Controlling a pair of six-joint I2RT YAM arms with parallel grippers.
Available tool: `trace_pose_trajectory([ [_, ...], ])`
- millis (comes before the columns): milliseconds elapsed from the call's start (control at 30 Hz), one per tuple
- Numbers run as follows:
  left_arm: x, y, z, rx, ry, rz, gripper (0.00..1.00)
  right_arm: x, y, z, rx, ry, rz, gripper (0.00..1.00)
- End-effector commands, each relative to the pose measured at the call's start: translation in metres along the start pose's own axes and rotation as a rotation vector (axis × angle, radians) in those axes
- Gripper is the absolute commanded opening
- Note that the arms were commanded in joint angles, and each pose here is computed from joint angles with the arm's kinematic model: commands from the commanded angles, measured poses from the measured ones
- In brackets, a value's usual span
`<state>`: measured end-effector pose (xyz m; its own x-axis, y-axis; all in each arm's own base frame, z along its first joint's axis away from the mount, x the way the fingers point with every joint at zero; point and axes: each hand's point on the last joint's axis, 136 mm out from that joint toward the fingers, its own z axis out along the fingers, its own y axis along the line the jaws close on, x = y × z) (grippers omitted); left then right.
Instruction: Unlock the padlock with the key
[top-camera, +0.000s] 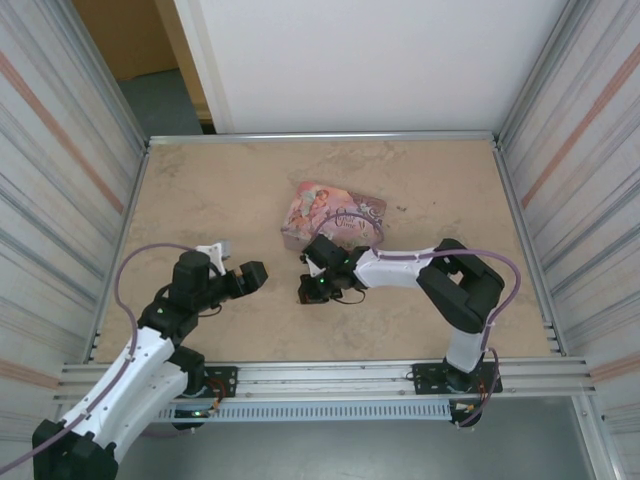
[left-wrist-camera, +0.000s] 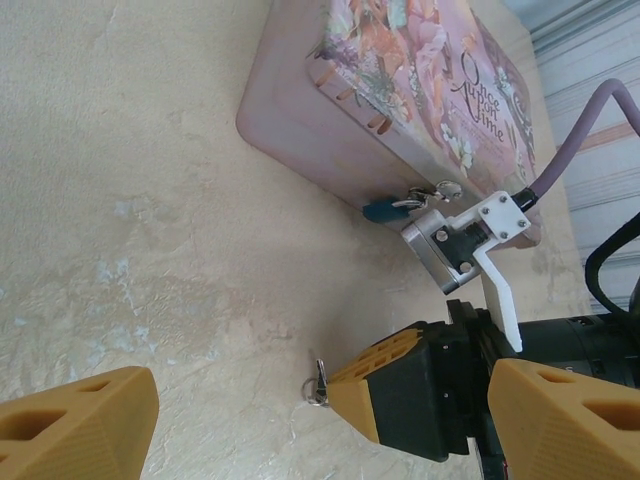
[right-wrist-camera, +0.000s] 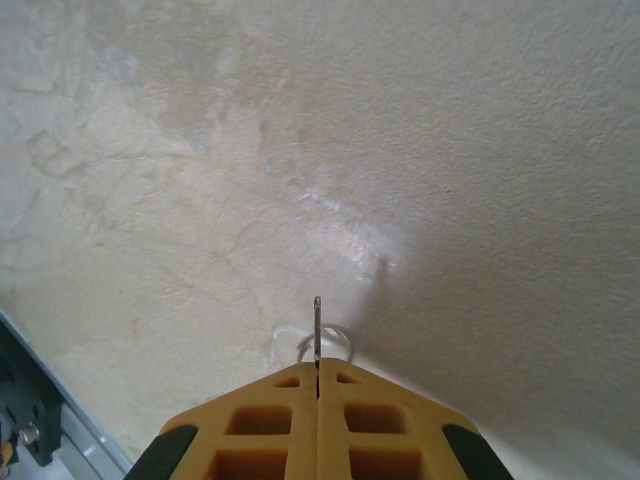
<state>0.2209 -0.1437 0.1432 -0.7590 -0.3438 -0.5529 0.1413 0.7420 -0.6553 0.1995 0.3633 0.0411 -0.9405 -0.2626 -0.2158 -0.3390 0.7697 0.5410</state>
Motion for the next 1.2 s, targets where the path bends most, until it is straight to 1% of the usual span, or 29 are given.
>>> trace_pose_trajectory([
  [0, -0.015, -0.034, -0.011, 0.124, -0.042, 0.092, 0.84, -0.015, 0.010, -0.029, -0.034, -0.082, -0.119, 0.00],
  [67, -0.021, -0.057, -0.018, 0.224, -0.054, 0.143, 0.81, -0.021, 0.013, -0.045, -0.057, -0.117, -0.178, 0.00],
  [133, -0.026, -0.079, -0.026, 0.313, -0.057, 0.184, 0.74, -0.029, 0.020, -0.068, -0.092, -0.168, -0.250, 0.00],
  [267, -0.035, -0.115, -0.041, 0.454, -0.058, 0.249, 0.65, -0.042, 0.032, -0.115, -0.176, -0.269, -0.364, 0.00],
  [400, -0.040, -0.147, -0.054, 0.608, -0.056, 0.293, 0.60, -0.051, 0.052, -0.164, -0.297, -0.385, -0.472, 0.00],
  [533, -0.038, -0.175, -0.061, 0.700, -0.029, 0.356, 0.59, -0.050, 0.076, -0.200, -0.404, -0.451, -0.569, 0.00],
  [633, -0.033, -0.193, -0.062, 0.745, 0.002, 0.403, 0.60, -0.046, 0.089, -0.216, -0.448, -0.470, -0.622, 0.00],
  [767, -0.031, -0.207, -0.058, 0.773, 0.024, 0.423, 0.60, -0.037, 0.099, -0.227, -0.492, -0.475, -0.661, 0.00],
  [1033, -0.032, -0.211, -0.043, 0.752, 0.040, 0.420, 0.58, -0.023, 0.106, -0.233, -0.519, -0.460, -0.691, 0.00],
  [1167, -0.025, -0.216, -0.038, 0.759, 0.071, 0.438, 0.54, -0.021, 0.110, -0.234, -0.529, -0.455, -0.701, 0.00],
])
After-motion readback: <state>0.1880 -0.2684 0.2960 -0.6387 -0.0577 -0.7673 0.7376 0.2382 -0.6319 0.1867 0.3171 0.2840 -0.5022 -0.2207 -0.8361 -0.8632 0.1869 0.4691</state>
